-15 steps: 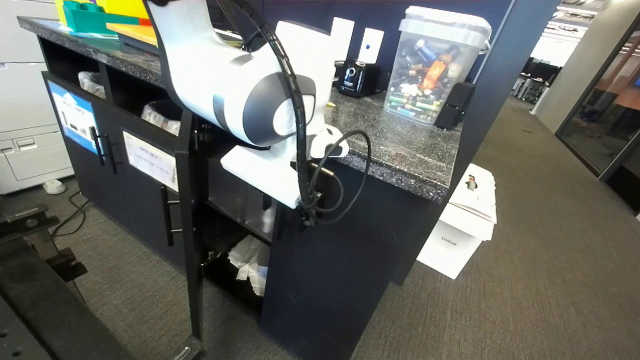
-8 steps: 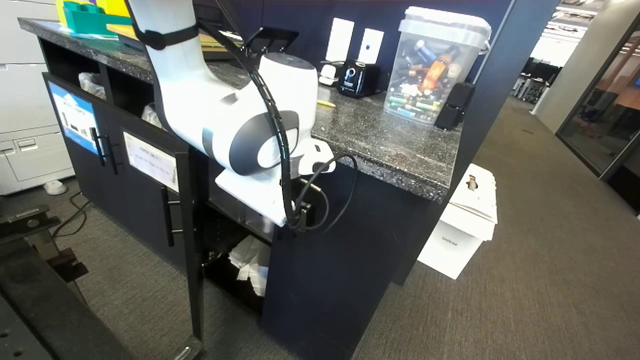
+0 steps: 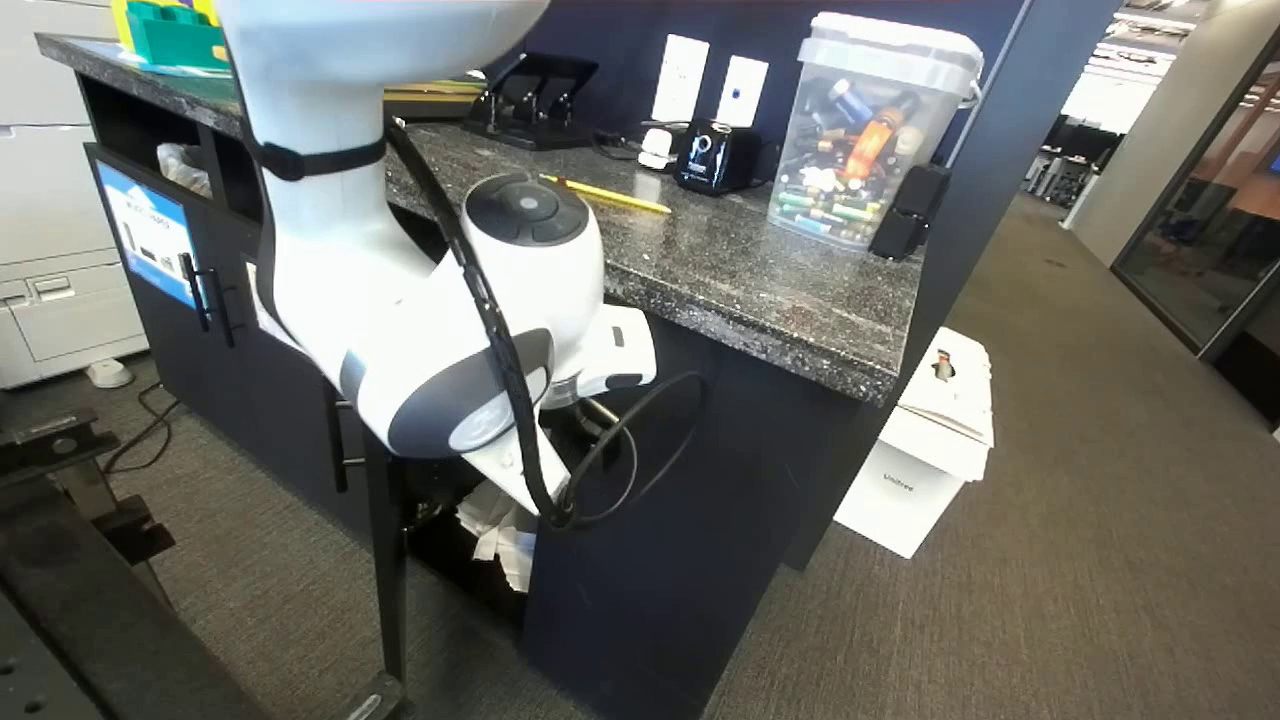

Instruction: Open the right door of the cabinet on the far right.

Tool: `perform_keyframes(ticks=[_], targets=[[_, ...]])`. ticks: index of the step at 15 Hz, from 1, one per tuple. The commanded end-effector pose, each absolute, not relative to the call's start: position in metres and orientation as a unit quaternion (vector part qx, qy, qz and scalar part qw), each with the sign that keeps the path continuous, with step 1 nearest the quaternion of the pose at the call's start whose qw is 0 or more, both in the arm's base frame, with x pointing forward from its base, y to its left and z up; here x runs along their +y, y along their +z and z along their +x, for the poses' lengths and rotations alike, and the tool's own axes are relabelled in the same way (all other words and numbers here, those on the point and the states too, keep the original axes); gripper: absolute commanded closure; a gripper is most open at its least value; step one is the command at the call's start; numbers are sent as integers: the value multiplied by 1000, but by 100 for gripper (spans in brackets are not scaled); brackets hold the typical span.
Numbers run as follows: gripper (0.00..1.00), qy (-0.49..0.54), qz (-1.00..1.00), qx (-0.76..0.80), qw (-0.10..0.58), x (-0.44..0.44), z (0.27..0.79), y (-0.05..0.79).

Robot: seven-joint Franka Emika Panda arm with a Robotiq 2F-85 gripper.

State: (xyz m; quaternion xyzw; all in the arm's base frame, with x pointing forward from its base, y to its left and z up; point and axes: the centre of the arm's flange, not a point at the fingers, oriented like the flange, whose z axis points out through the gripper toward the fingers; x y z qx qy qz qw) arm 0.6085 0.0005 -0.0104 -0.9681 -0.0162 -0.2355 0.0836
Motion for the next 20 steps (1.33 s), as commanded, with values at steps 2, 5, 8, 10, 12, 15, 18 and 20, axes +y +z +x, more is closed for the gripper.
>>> perform_keyframes(ticks=[2,5,8,10,12,15,18,20], targets=[[28,-306,-943,-43,122,-21,580,-14],[47,-319,-937,-64,130,-18,585,-16],[69,-335,-930,-77,134,-12,596,-11],[84,-351,-923,-84,133,-5,609,-7],[98,-364,-919,-88,125,-5,620,-7],[95,-364,-919,-99,113,-8,626,-14],[95,-326,-936,-84,99,-15,624,-13],[95,-268,-959,-56,70,-29,610,3]])
